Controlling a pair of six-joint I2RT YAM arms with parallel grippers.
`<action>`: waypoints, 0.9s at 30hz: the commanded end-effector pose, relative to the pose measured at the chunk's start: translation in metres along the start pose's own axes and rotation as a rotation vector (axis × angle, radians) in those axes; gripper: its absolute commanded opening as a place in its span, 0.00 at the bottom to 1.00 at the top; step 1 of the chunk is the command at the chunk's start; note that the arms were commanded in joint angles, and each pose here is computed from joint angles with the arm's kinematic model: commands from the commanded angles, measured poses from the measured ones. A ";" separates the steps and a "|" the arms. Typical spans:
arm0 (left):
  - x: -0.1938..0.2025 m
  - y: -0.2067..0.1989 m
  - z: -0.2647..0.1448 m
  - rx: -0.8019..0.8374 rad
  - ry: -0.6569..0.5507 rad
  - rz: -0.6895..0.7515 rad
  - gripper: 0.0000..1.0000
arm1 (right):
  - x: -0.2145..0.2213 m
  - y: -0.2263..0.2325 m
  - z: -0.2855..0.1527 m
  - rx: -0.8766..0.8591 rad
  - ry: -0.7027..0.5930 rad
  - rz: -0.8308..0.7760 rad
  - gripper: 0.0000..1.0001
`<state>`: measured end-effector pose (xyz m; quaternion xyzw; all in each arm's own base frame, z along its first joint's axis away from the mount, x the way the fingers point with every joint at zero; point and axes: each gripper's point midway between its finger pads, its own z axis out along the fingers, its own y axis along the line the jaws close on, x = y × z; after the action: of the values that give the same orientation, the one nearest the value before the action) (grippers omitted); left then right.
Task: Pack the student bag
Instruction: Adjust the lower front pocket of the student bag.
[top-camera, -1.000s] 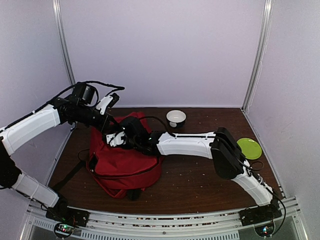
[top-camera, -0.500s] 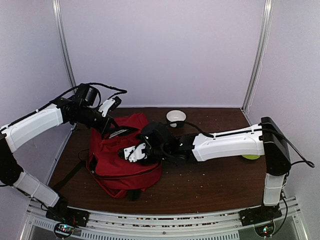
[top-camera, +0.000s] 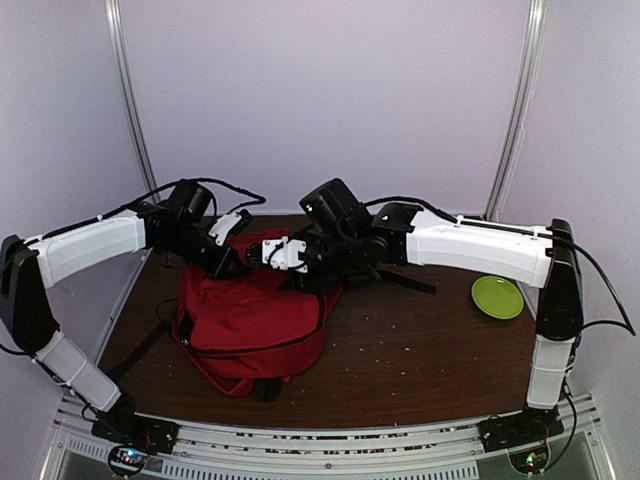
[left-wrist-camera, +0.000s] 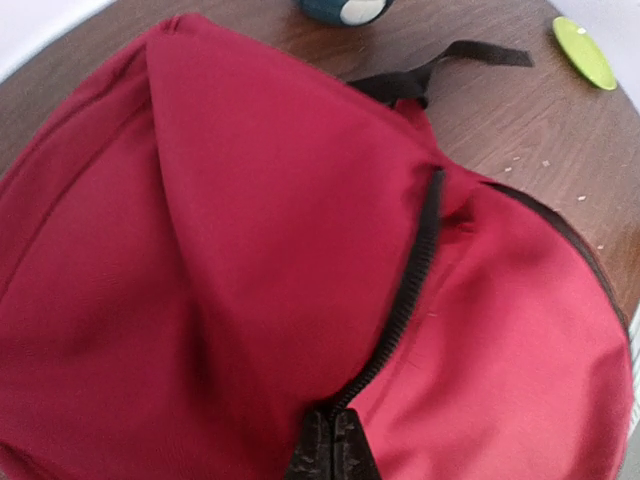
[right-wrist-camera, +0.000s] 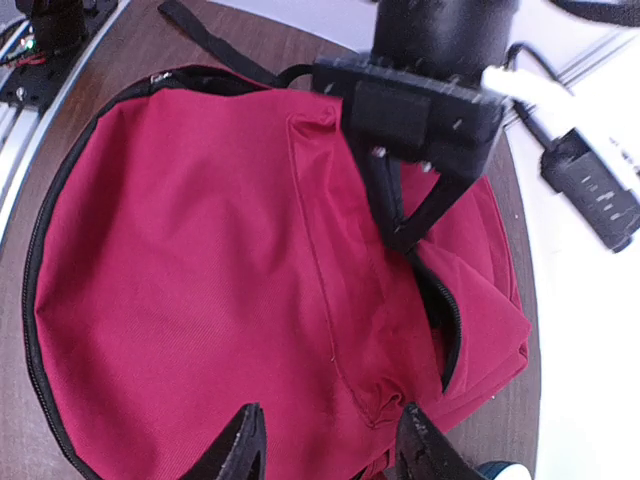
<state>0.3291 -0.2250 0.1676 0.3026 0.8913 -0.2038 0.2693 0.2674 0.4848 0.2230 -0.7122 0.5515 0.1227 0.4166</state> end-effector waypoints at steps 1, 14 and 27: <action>-0.022 0.023 0.019 -0.063 -0.033 -0.048 0.00 | 0.007 0.011 0.007 -0.124 0.010 0.117 0.44; -0.050 0.036 0.005 -0.108 -0.145 -0.114 0.00 | 0.030 -0.026 0.063 -0.063 0.105 0.120 0.38; -0.055 0.038 -0.002 -0.116 -0.172 -0.136 0.00 | 0.058 -0.071 0.100 0.097 0.147 0.158 0.62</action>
<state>0.3768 -0.2197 0.1679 0.2196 0.9090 -0.1859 0.3017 0.3497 0.5219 0.1522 -0.6825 0.6222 0.0927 0.3721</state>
